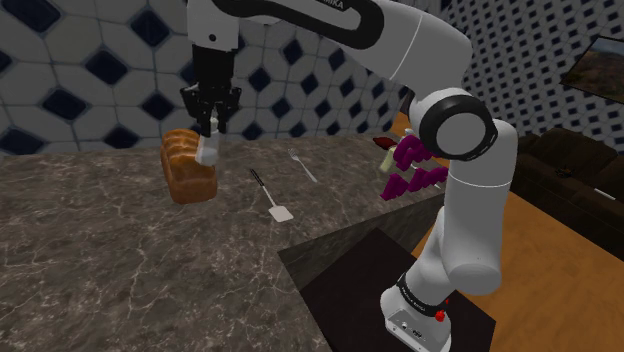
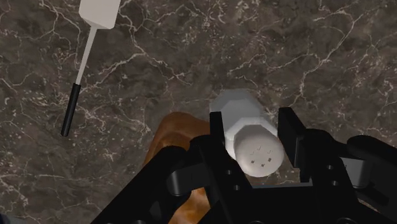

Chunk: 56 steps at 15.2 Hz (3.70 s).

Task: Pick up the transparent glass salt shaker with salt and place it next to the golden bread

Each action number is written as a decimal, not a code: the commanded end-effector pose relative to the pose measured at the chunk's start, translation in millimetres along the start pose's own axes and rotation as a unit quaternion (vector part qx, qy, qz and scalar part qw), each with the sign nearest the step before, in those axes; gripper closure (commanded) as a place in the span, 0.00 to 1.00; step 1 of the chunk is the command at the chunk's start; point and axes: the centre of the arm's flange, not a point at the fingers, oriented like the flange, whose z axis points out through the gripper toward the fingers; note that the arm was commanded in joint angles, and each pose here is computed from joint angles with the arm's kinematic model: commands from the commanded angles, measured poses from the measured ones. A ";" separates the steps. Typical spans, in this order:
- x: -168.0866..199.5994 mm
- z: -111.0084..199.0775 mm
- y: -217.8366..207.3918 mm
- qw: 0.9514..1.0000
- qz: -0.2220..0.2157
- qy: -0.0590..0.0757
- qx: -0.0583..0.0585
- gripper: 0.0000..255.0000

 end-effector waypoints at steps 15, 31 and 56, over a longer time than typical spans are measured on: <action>11.4 81.5 1.2 1.000 0.001 0.000 0.000 1.00; 21.8 165.1 7.7 1.000 0.001 0.000 0.000 1.00; 27.2 168.6 11.1 1.000 0.001 0.000 0.000 0.00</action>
